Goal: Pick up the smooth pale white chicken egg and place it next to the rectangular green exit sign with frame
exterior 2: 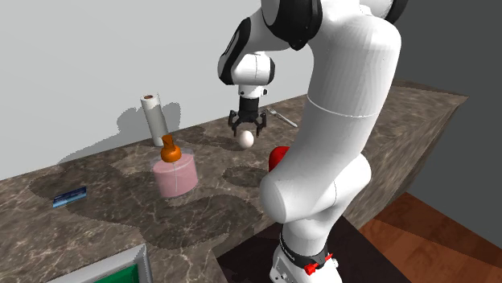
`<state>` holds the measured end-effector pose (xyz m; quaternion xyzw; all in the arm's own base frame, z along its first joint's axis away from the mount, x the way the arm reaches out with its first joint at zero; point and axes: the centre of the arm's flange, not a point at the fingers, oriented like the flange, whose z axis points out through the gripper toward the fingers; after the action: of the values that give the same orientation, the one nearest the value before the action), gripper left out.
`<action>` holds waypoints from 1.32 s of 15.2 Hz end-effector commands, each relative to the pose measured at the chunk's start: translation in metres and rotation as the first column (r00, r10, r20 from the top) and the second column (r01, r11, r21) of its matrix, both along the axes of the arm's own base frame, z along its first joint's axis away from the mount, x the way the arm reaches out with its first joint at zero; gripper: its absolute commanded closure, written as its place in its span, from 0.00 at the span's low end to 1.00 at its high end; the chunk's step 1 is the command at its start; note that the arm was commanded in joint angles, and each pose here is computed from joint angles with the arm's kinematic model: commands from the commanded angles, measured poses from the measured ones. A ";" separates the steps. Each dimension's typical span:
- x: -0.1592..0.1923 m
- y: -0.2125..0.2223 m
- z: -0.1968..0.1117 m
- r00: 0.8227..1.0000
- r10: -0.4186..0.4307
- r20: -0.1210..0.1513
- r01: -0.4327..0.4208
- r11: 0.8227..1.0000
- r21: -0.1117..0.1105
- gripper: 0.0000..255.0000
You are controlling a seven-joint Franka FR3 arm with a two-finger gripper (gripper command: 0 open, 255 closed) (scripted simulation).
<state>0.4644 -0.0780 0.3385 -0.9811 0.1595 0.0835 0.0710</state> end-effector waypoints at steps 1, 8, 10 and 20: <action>-0.001 0.002 -0.008 1.000 0.000 0.001 0.000 1.000 0.000 0.00; -0.001 0.002 -0.008 1.000 0.000 0.001 0.000 1.000 0.000 0.00; -0.001 0.002 -0.008 1.000 0.000 0.001 0.000 1.000 0.000 1.00; -0.001 0.002 0.002 1.000 0.000 0.001 0.000 1.000 0.000 1.00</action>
<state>0.4638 -0.0765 0.3364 -0.9811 0.1597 0.0831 0.0710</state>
